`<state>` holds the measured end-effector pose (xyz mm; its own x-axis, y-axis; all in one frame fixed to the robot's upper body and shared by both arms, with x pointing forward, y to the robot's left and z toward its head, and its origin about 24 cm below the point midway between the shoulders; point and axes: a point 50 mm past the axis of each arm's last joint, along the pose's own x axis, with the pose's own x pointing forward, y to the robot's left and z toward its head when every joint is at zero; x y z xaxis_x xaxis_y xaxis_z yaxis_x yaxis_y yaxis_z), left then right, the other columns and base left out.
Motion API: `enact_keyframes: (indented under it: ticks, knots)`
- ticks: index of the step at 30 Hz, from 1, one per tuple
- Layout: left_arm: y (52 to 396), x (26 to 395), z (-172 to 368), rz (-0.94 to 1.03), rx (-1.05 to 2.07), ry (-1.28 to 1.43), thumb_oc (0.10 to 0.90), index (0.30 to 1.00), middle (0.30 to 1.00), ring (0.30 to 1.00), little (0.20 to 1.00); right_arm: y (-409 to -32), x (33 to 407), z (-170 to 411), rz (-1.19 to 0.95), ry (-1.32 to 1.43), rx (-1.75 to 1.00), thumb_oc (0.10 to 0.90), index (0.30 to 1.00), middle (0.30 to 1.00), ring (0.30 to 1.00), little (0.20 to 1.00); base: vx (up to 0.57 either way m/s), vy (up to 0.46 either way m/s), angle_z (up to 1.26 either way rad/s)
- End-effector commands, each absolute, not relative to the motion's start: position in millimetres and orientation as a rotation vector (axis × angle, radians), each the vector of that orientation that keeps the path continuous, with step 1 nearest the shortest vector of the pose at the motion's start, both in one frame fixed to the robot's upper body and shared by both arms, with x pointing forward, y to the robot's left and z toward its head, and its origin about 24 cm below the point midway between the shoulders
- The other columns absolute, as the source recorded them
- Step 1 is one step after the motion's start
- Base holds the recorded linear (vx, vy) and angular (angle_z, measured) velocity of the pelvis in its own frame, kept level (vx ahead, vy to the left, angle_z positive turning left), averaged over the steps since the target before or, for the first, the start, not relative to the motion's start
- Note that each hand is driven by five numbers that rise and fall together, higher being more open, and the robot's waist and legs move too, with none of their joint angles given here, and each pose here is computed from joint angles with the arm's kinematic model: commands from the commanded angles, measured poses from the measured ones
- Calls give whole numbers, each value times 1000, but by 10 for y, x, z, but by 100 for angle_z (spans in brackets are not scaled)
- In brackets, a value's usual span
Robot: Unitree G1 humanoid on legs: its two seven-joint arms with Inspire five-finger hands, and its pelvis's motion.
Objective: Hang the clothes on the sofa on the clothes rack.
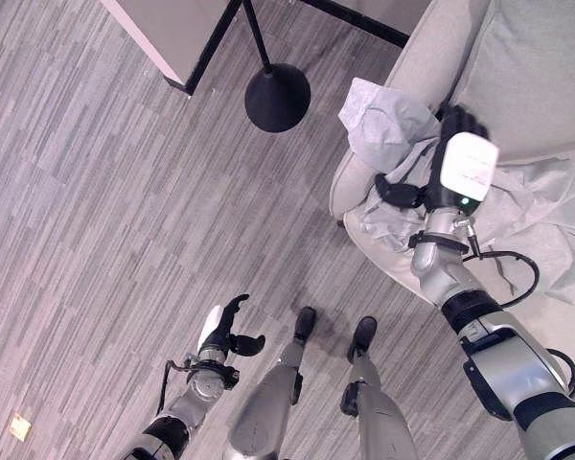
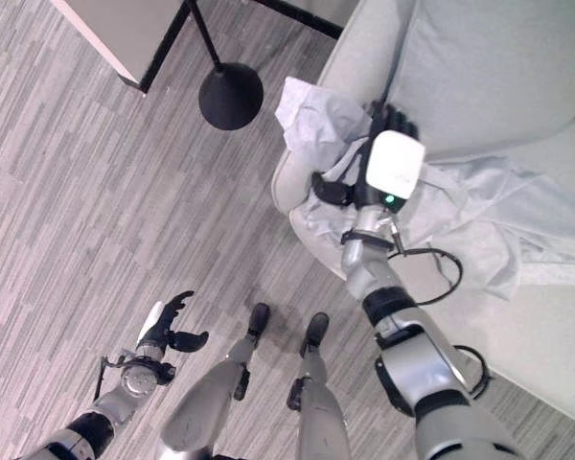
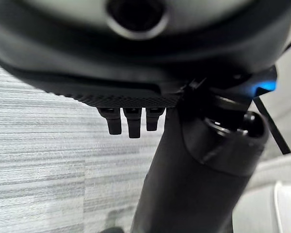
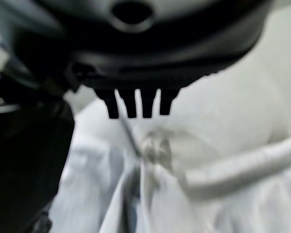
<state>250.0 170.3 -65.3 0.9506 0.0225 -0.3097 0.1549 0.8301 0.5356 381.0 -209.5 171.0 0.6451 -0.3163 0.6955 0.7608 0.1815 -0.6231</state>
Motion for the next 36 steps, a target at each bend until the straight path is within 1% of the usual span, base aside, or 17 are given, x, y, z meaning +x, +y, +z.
enact_keyframes:
  ticks: [1,6,9,12,15,16,17,18,21,24,26,27,30,31,32,34,36]
  knots:
    - [1637,2422,-680,-98,630,263,800,900,900,900,900,-2114,3767,1780,-828,-573,-1256,800,900,900,900,900,50,-39,0]
    - [1603,2455,-619,-122,623,222,800,900,900,900,900,-2115,3927,1676,-687,-428,-1306,800,900,900,900,900,47,-12,1]
    - [1587,2423,-631,-131,597,229,800,900,900,900,900,-2210,3985,1583,-616,-296,-1373,800,900,900,900,900,69,1,-2]
    - [1619,2384,-682,-105,560,274,800,900,900,900,900,-2254,4021,1578,-578,-211,-1341,800,900,900,900,900,66,16,0]
    - [1656,2388,-698,-72,541,298,800,900,900,900,900,-2232,4037,1606,-568,-207,-1302,800,900,900,900,900,31,9,1]
    - [1666,2384,-710,-65,540,307,800,900,900,900,900,-2226,4035,1561,-544,-191,-1312,532,498,498,498,498,0,0,0]
    - [1689,2384,-719,-54,539,317,800,900,900,900,900,-2216,4040,1532,-520,-168,-1321,400,300,300,300,300,50,7,1]
    - [1728,2385,-724,-36,537,326,800,900,900,900,900,-2214,4042,1490,-492,-135,-1338,400,300,300,300,300,52,5,0]
    - [1751,2409,-682,-15,532,308,800,900,900,900,900,-2321,3960,1308,-513,-88,-1342,400,300,300,300,300,23,25,2]
    - [1779,2399,-707,2,553,324,800,900,900,900,900,-2295,3902,1148,-498,-82,-1342,400,300,300,300,300,-25,11,-2]
    - [1829,2378,-724,39,557,339,800,900,900,900,900,-2240,3789,986,-520,-127,-1249,400,300,300,300,300,-86,-16,-23]
    - [1829,2376,-725,38,558,339,800,900,900,900,900,-2242,3787,983,-521,-126,-1249,400,300,300,300,300,-69,-25,-42]
    - [1884,2361,-683,70,550,325,800,900,900,900,900,-2379,3558,1093,-655,-274,-1083,400,300,300,300,300,-68,-49,-20]
    - [1886,2360,-665,72,545,318,800,900,900,900,900,-2429,3485,1124,-682,-305,-1067,400,300,300,300,300,-38,-47,-5]
    - [1904,2342,-654,72,540,314,800,900,900,900,900,-2565,3365,1192,-746,-343,-1048,400,300,300,300,300,-20,-30,-19]
    - [1908,2324,-657,63,544,315,800,900,900,900,900,-2663,3290,1244,-790,-364,-1040,400,300,300,300,300,-19,-35,-25]
    - [1943,2289,-661,51,543,326,800,900,900,900,900,-2795,3147,1511,-882,-486,-1040,400,300,300,300,300,-17,-51,-14]
